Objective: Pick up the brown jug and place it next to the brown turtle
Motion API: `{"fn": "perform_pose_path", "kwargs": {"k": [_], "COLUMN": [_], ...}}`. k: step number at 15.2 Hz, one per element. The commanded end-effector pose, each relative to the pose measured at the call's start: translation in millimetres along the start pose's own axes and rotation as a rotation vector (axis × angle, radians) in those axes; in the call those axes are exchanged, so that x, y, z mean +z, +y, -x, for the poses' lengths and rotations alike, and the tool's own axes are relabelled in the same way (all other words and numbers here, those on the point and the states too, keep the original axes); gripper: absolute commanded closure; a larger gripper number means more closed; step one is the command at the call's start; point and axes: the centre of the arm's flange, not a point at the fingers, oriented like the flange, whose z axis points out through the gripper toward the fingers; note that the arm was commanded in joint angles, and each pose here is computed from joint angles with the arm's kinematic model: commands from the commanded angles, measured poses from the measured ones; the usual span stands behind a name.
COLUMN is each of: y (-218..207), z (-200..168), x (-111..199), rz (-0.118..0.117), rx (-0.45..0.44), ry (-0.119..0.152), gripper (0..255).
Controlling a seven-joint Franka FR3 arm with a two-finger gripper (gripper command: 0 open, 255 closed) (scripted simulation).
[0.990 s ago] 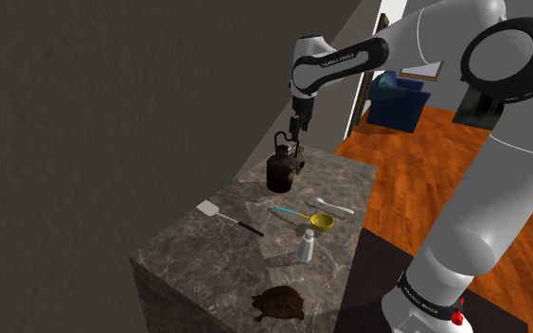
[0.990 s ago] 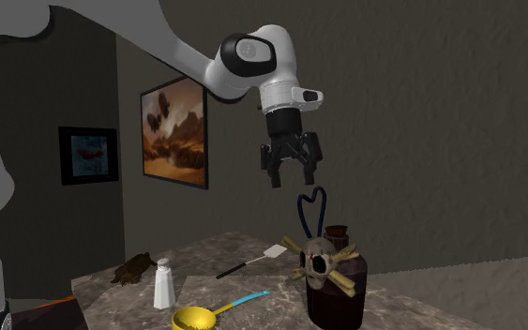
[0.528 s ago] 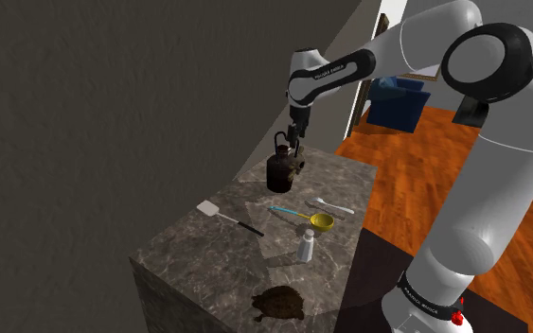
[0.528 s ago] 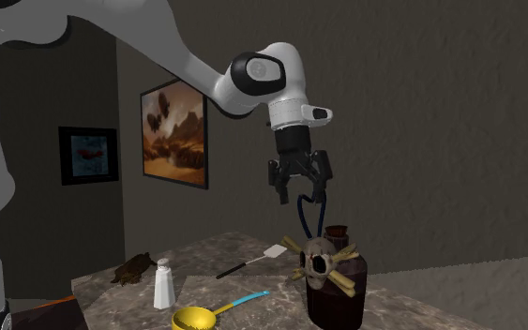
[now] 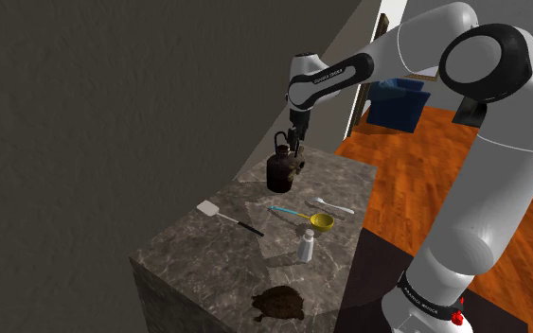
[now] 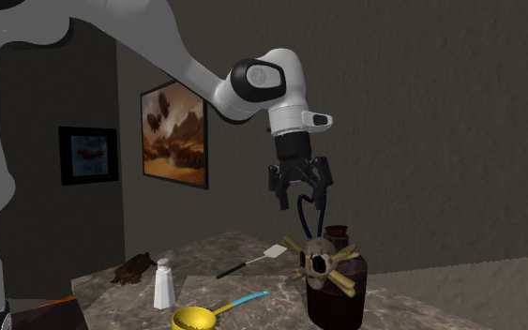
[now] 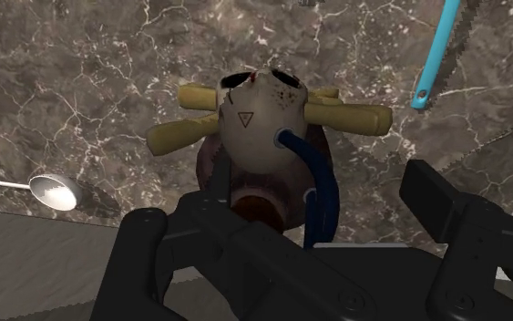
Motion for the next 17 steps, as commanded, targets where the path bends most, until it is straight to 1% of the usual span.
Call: {"fn": "perform_pose_path", "kwargs": {"k": [1, 2, 11, 17], "y": [0, 0, 0, 6], "z": [0, 0, 0, 0], "x": [0, 0, 0, -31], "rz": [0.000, 0.000, 0.000, 0.000], "rx": [0.000, 0.000, 0.000, 0.000], "ry": [0.000, 0.000, 0.000, 0.000], "gripper": [0, 255, 255, 255]}}
